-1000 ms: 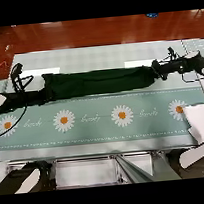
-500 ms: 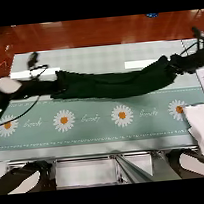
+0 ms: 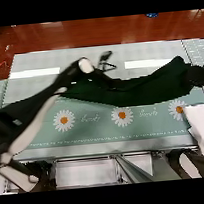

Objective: Fold the shirts.

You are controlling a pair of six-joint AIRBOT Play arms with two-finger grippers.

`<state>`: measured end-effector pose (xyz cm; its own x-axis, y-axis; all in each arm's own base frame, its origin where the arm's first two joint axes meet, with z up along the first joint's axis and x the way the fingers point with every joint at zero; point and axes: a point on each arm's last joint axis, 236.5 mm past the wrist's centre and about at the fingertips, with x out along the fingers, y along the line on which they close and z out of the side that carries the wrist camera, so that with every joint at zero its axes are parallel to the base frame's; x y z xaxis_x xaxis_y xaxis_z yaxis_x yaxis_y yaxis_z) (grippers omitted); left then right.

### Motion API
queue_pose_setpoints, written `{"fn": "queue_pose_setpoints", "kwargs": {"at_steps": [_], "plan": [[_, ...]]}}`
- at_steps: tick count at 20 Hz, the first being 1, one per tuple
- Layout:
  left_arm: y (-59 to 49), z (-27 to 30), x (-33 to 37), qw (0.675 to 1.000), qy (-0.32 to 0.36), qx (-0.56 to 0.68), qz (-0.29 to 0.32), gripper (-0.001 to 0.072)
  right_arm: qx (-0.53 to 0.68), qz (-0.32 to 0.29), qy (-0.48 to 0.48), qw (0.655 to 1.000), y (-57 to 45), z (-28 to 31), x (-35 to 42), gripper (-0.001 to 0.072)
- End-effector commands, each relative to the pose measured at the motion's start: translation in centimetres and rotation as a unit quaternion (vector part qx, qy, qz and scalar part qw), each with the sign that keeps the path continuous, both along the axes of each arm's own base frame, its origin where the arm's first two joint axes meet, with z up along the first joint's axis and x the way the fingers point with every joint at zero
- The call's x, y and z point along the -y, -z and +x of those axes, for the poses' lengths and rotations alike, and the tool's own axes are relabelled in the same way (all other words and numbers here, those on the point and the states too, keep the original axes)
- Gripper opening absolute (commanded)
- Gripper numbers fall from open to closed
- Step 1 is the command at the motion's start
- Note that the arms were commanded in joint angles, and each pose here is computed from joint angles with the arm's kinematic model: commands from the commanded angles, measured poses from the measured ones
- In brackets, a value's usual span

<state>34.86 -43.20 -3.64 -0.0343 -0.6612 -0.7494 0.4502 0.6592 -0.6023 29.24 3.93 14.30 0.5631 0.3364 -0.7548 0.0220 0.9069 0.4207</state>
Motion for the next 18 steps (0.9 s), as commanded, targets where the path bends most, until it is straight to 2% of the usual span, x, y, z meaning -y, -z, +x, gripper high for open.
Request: {"fn": "queue_pose_setpoints", "kwargs": {"at_steps": [1, 5, 7, 9, 11, 14, 18], "plan": [[3.1, -4.7, 6.3, 0.996, 0.067, -0.054, 0.016, 0.0021, 0.022, 0.028, -0.006, 0.999, -1.8, -1.4, -1.6, 0.0022], [3.0, -8.3, 10.5, 0.991, 0.093, -0.094, -0.021, 0.0021, 0.024, 0.037, -0.01, 0.999, -2.1, -1.4, -2.1, 0.0022], [1.8, -7.0, 10.2, 0.992, 0.094, -0.083, -0.032, 0.0021, 0.024, 0.037, -0.01, 0.999, -2.1, -1.3, -2.1, 0.0022], [-1.2, -3.3, 8.2, 0.994, 0.073, -0.063, -0.049, 0.0021, 0.027, 0.038, -0.008, 0.999, -2.2, -1.2, -2.0, 0.0022], [-4.5, 1.0, 3.4, 0.998, 0.046, -0.031, -0.038, 0.0021, 0.026, 0.054, -0.01, 0.998, -2.2, -0.8, -2.5, 0.0022], [-9.4, 5.3, -6.6, 0.998, 0.024, 0.057, 0.021, 0.0022, 0.027, 0.085, -0.045, 0.995, -1.7, 1.4, -5.8, 0.0022], [-15.4, 5.9, -18.9, 0.988, -0.07, 0.131, 0.05, 0.0022, 0.022, 0.14, -0.108, 0.984, 0.4, 6.9, -15.9, 0.0022]]}}
